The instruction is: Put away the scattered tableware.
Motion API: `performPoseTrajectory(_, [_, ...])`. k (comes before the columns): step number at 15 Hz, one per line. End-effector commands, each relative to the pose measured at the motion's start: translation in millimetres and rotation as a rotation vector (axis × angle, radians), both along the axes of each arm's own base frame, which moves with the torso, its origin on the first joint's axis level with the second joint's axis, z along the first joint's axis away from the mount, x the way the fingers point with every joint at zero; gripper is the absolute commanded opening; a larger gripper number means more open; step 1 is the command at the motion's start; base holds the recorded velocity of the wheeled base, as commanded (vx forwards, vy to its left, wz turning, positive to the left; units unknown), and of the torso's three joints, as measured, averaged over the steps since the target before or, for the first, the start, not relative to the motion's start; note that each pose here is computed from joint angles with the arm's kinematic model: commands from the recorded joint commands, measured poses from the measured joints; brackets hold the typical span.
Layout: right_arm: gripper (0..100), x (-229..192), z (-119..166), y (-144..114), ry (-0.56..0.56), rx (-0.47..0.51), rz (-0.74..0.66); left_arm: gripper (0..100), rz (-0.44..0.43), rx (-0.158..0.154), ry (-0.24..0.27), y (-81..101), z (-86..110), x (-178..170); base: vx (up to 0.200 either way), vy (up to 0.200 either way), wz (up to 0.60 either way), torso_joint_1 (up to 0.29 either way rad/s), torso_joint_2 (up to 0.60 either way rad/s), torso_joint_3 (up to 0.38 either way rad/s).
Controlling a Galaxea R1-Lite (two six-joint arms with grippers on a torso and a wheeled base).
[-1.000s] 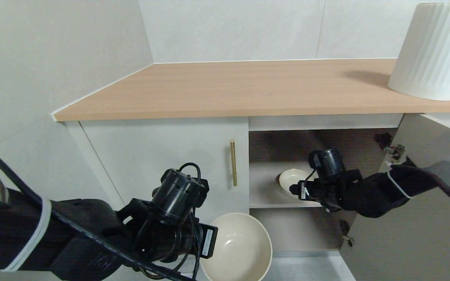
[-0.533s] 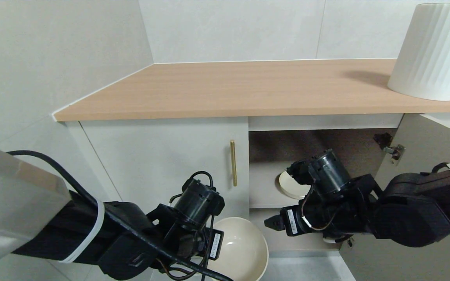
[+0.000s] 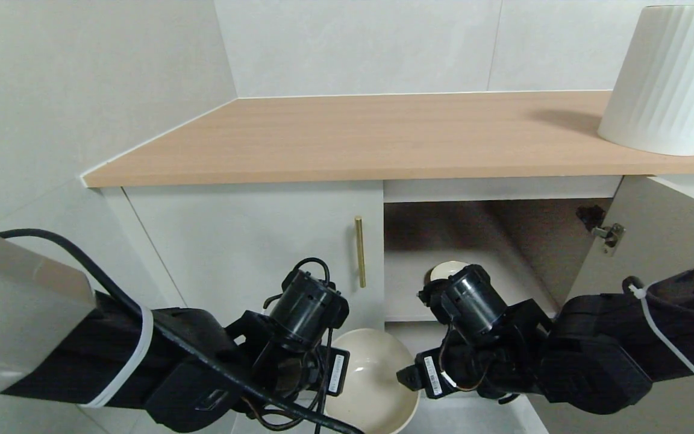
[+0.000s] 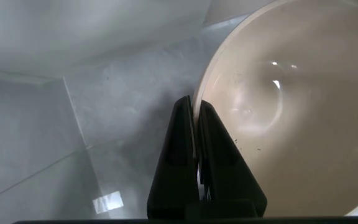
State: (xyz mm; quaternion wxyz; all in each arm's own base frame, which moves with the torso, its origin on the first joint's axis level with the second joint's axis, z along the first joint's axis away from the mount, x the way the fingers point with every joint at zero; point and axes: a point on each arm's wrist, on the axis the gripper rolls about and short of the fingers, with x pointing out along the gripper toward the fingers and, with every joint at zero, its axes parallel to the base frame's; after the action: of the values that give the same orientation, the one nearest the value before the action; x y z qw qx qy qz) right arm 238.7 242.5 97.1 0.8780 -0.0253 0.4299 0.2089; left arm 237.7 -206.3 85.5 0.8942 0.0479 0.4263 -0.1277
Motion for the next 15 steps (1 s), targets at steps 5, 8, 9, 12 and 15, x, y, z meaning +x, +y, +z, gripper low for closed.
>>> performPoseTrajectory(5, [100, 6.3, -9.6, 7.1, -0.013, 0.011, -0.02, 0, -0.01, -0.017, -0.018, -0.2, 8.4, -4.6, 0.0, 0.0, 0.0, 0.0, 0.0, 0.0])
performPoseTrajectory(8, [0, 6.5, -10.0, 7.2, -0.012, 0.012, -0.021, 0, -0.015, -0.015, -0.016, -1.5, 7.5, -5.3, 0.0, 0.0, 0.0, 0.0, 0.0, 0.0])
performPoseTrajectory(9, [0, 6.5, -10.0, 7.2, -0.012, 0.012, -0.021, 0, -0.015, -0.014, -0.015, -1.6, 7.0, -5.2, 0.0, 0.0, 0.0, 0.0, 0.0, 0.0])
performPoseTrajectory(12, [0, 6.0, -10.8, 6.7, -0.009, 0.009, -0.021, 0, -0.015, -0.011, -0.012, -1.9, 5.5, -4.9, 0.0, 0.0, 0.0, 0.0, 0.0, 0.0])
performPoseTrajectory(15, [0, 6.0, -10.8, 6.7, -0.009, 0.009, -0.021, 0, -0.015, -0.013, -0.014, -2.0, 6.3, -4.8, 0.0, 0.0, 0.0, 0.0, 0.0, 0.0])
